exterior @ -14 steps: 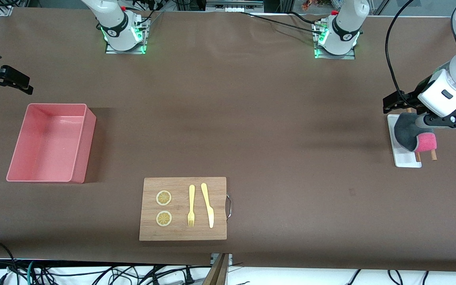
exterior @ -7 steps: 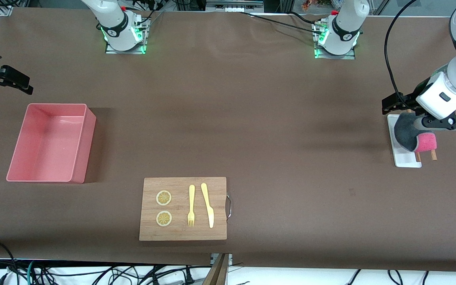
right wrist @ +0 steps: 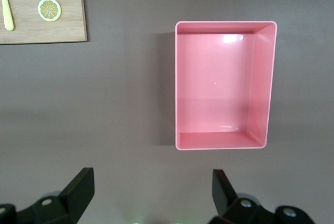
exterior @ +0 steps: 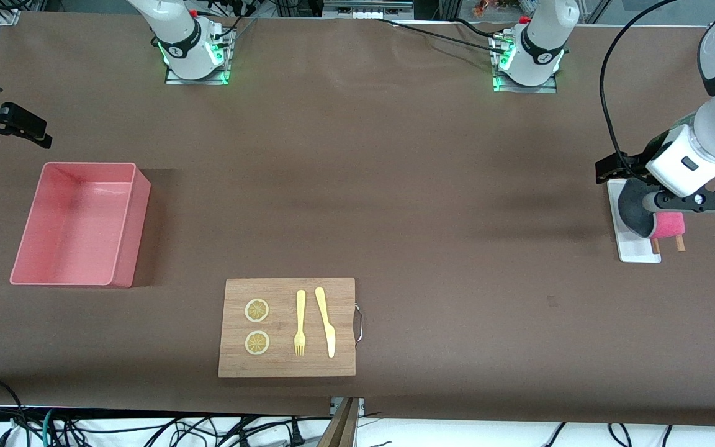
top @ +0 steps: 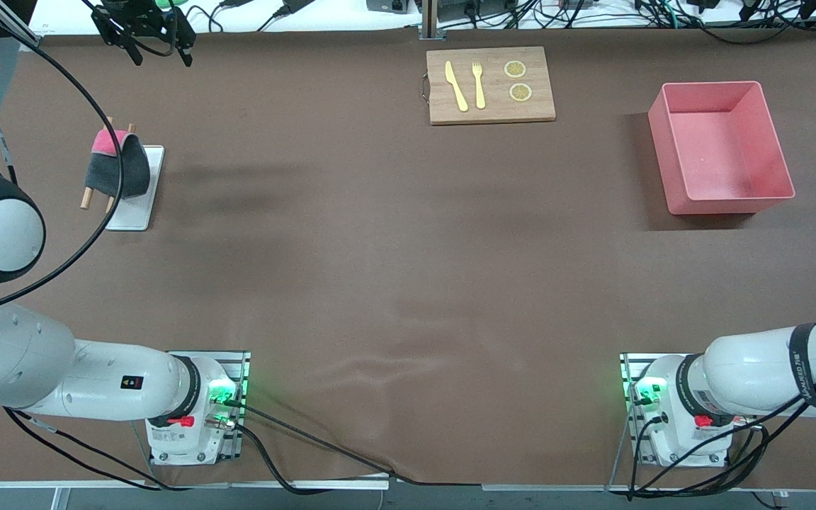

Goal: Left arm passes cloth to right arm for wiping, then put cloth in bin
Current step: 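Lower the left gripper onto the grey cloth on the white holder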

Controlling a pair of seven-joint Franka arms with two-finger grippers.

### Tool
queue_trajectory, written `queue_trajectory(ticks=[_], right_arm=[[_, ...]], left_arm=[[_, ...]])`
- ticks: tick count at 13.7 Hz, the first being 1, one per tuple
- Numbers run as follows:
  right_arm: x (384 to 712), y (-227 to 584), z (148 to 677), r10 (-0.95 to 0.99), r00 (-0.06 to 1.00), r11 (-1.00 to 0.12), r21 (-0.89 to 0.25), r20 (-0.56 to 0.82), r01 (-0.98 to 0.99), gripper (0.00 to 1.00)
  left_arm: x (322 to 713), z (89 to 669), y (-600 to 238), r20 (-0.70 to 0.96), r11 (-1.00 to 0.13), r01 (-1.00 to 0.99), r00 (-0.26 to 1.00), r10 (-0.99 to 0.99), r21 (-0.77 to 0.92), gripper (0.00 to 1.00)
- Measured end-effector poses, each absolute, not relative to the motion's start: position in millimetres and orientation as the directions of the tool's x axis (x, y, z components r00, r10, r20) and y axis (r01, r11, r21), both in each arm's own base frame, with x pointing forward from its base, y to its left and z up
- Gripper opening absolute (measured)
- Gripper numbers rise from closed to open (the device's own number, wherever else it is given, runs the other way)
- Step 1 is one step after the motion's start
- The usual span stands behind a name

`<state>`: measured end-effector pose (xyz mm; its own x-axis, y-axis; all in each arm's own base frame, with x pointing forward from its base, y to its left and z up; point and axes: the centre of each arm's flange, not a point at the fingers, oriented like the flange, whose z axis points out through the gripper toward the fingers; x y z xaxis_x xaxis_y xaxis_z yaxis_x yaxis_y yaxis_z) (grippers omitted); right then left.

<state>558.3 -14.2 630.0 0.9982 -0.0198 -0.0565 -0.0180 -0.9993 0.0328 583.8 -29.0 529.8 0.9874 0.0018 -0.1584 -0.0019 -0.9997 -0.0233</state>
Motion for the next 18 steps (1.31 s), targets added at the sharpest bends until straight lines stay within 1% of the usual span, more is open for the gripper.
queue_trajectory(ticks=[2,4,7,9,11,15,18], right_arm=[[558.4,-14.1,630.1,-0.02,0.998,-0.999,0.033,-0.056,-0.018,1.0],[558.6,-14.2,630.1,-0.02,0.998,-0.999,0.033,-0.055,-0.018,1.0],[559.0,-14.2,629.9,-0.02,0.998,-0.999,0.033,-0.054,-0.018,1.0],[559.0,-14.4,629.8,-0.02,0.998,-0.999,0.033,-0.054,-0.018,1.0],[559.1,-14.9,629.7,-0.021,0.998,-0.999,0.033,-0.054,-0.019,1.0],[559.1,-15.0,629.8,-0.021,0.998,-0.999,0.033,-0.053,-0.019,1.0],[559.2,-13.6,629.8,-0.019,0.998,-0.999,0.033,-0.053,-0.017,1.0]], left_arm=[[588.7,514.0,-23.0,-0.186,-0.999,0.002,0.982,0.01,-0.043,1.0],[595.7,486.1,-9.8,-0.238,-0.986,-0.03,0.971,0.011,-0.165,1.0],[602.6,435.2,7.9,-0.358,-0.941,-0.108,0.934,0.016,-0.322,1.0],[607.5,399.2,22.6,-0.435,-0.888,-0.19,0.9,0.013,-0.419,1.0],[613.4,363.0,33.5,-0.485,-0.844,-0.249,0.874,0.016,-0.475,1.0],[624.7,305.3,56.0,-0.462,-0.767,-0.35,0.883,-0.079,-0.537,1.0],[616.3,274.8,76.6,-0.462,-0.702,-0.427,0.873,-0.156,-0.57,1.0]])
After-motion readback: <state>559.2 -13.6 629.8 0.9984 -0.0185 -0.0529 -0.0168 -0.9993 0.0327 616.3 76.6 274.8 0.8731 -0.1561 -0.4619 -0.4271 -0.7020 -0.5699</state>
